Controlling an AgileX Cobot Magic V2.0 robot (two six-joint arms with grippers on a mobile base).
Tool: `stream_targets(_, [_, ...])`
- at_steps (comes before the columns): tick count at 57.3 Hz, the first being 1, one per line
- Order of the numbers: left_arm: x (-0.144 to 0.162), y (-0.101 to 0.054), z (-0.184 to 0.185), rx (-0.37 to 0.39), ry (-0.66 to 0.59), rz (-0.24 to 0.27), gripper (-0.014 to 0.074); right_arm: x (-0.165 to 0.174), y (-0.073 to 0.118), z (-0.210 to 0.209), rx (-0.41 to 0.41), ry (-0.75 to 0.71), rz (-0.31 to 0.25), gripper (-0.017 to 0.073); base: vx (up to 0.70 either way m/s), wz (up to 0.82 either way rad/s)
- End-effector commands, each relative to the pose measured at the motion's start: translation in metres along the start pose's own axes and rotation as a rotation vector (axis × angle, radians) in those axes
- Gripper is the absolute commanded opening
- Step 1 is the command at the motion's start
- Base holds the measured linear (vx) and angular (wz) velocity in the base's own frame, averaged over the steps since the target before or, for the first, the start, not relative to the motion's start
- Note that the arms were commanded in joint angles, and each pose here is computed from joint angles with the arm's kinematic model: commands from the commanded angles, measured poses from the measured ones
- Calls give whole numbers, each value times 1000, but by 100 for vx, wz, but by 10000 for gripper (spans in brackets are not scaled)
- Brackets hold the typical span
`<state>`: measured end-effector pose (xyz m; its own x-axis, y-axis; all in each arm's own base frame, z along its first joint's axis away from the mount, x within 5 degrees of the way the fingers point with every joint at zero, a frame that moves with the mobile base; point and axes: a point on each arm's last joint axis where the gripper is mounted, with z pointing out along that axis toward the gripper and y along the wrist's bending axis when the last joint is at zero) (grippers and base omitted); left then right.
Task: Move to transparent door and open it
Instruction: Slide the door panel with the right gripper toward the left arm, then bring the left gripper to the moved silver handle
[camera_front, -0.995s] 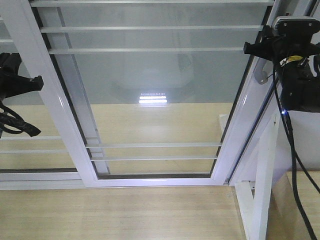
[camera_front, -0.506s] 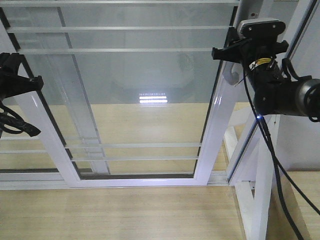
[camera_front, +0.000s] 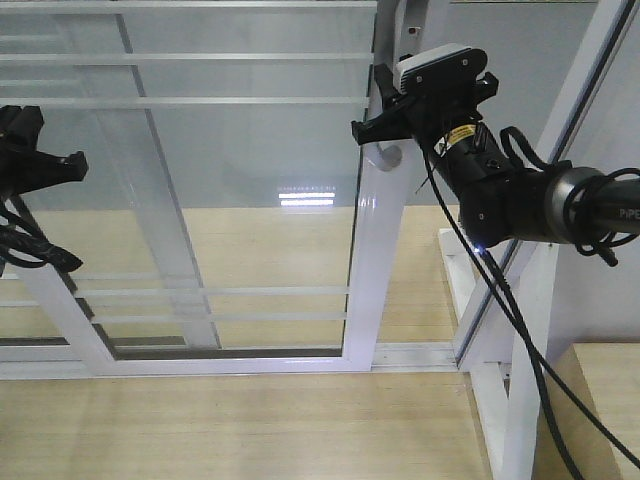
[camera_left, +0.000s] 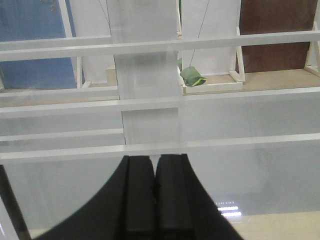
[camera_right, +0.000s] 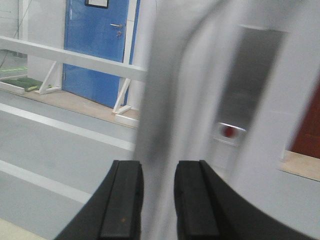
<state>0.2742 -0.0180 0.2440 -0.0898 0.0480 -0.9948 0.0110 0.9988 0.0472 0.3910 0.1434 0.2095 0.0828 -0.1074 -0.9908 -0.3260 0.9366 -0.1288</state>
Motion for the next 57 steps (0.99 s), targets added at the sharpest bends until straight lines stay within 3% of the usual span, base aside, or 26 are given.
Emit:
stream_targets(1, [-24,-1,0,3,-138,5,84,-40,-11,-2,59,-173,22,264,0,0])
stream_targets(11, [-25,-7,-1,74,-147,23,94,-47,-24,-7,183,-171,109,263,0,0])
stream_targets(18, [-23,-15,0,158,-145,2,106,-60,-30,-12,225,-141,59,260,0,0])
stream_targets(26, [-13,-27,5,284,-126,-16,153,-73,-30,-19,201,-68,-35,259,0,0])
stream_targets(30, [-7,-32,9,335,-127,-51,186,-77,-29,-21,189,-45,-59,259,0,0])
stream_targets(40, [13,-40,21,395,-135,-96,311,-82,-30,-23,190,-49,-58,259,0,0])
stream_targets(48, [30,-43,32,413,-128,-115,355,-82,-30,-23,194,-46,-53,259,0,0])
stream_targets(57, [31,-53,54,484,-141,-66,393,-82,-31,-23,198,-45,-47,259,0,0])
